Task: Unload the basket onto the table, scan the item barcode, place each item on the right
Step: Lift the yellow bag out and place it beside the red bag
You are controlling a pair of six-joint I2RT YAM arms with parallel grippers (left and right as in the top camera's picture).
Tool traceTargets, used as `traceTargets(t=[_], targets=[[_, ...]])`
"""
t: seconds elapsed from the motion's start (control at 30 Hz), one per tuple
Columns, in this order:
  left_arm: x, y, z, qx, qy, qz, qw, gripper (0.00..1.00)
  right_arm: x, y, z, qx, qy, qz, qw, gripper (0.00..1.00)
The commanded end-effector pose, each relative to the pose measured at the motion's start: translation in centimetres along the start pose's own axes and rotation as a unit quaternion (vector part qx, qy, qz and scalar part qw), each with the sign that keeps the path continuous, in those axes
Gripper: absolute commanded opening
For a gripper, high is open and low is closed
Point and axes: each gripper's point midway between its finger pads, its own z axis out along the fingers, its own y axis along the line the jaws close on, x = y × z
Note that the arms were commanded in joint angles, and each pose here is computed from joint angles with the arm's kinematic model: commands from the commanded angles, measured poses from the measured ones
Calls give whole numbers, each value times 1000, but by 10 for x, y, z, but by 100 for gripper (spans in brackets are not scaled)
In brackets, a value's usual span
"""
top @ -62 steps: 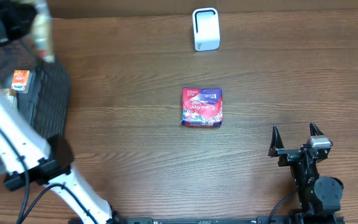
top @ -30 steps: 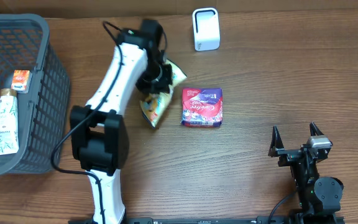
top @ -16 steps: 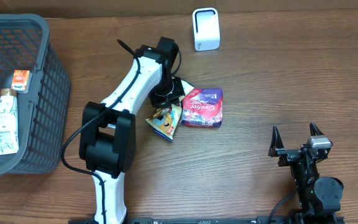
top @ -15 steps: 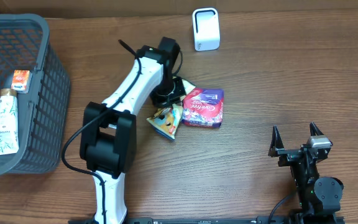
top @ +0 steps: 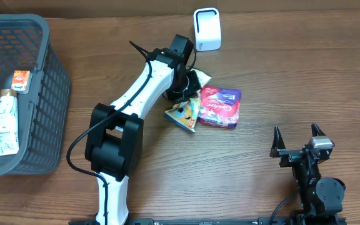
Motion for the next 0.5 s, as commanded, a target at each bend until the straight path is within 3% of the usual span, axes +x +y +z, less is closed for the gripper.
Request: traceTargets(t=[0.0, 0.33, 0.47], targets=[[27, -39, -3, 95, 65, 25, 993, 9, 1, 1, 0, -1, -3, -1, 1000, 100], [19, -40, -14, 106, 62, 37, 992, 26, 1, 1, 0, -1, -3, -1, 1000, 100], [7, -28, -26, 71, 41, 29, 996, 29, 1, 1, 0, -1, -3, -1, 1000, 100]])
